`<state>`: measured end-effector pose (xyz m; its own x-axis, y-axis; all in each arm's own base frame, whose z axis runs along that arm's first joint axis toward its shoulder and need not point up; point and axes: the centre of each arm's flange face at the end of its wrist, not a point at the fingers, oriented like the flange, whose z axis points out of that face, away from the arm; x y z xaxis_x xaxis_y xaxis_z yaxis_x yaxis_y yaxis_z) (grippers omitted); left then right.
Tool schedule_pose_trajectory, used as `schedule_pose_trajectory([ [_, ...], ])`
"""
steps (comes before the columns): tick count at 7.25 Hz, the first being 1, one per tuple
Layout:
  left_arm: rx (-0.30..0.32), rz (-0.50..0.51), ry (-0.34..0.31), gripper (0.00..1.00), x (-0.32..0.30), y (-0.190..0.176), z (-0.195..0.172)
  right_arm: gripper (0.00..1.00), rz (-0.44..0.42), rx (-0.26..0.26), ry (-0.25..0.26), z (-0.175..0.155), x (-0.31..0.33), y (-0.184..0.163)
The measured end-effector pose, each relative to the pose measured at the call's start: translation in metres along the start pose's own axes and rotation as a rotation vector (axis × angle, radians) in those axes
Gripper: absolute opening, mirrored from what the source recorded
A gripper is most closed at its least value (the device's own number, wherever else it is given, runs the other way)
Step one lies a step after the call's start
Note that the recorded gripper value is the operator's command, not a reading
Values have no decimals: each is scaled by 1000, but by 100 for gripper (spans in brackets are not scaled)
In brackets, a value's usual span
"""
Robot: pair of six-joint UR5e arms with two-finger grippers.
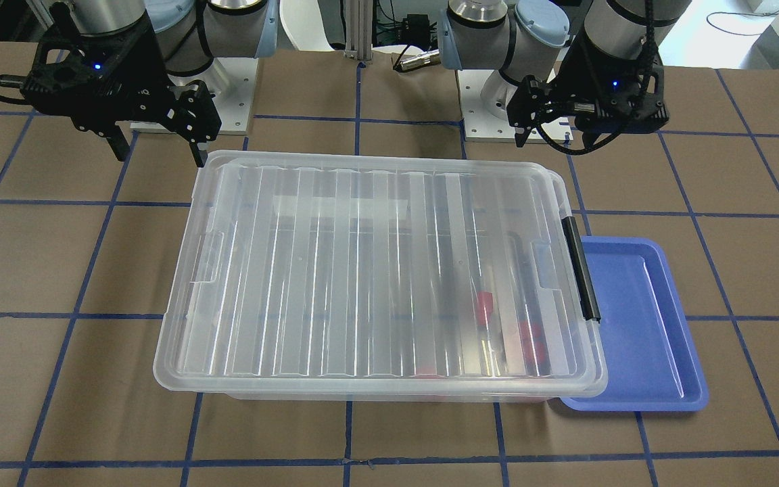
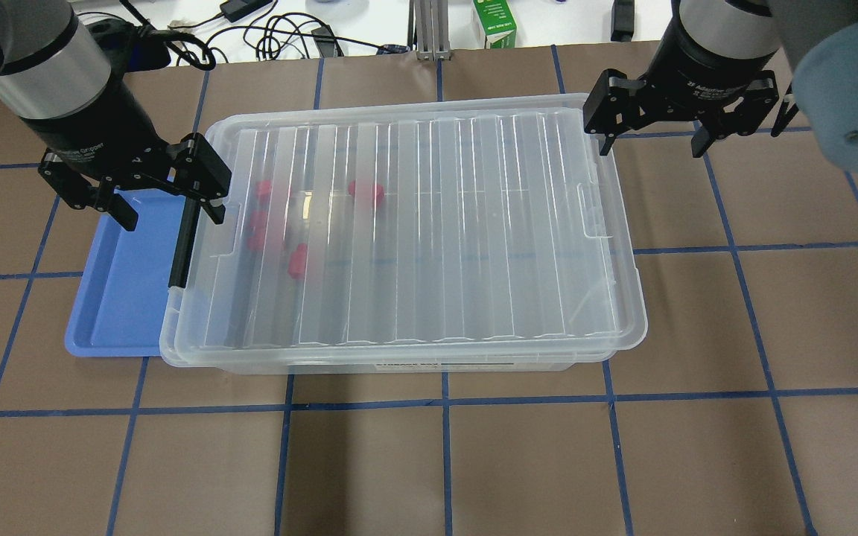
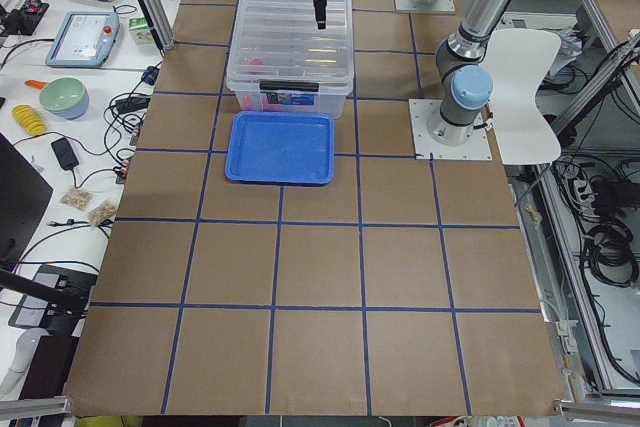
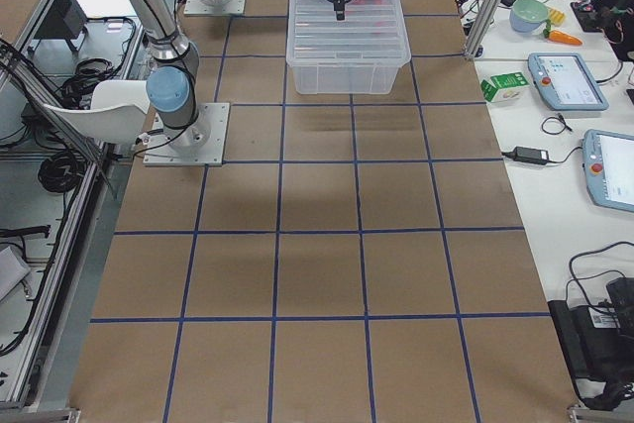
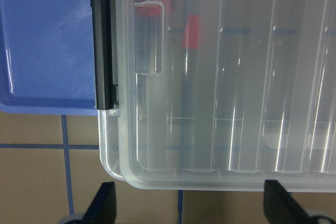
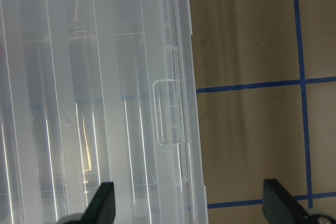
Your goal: Place red block in blue tray from box
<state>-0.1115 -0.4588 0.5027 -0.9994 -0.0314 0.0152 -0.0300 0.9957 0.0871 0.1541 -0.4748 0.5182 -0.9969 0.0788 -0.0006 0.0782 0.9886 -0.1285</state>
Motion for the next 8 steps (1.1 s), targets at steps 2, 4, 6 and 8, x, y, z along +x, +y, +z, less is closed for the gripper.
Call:
schedule_pose_trajectory([
  [2, 1, 0, -1, 100, 0, 0, 0, 100, 0, 0, 0, 0, 0, 0],
  [4, 0, 1, -1, 100, 0, 0, 0, 100, 0, -1, 0, 0, 0, 0],
  [6, -1, 2, -2, 100, 0, 0, 0, 100, -11, -1, -3, 0, 4, -1],
  [8, -2, 2, -20, 100, -2, 1, -1, 100, -48, -5, 4, 3, 19, -6],
])
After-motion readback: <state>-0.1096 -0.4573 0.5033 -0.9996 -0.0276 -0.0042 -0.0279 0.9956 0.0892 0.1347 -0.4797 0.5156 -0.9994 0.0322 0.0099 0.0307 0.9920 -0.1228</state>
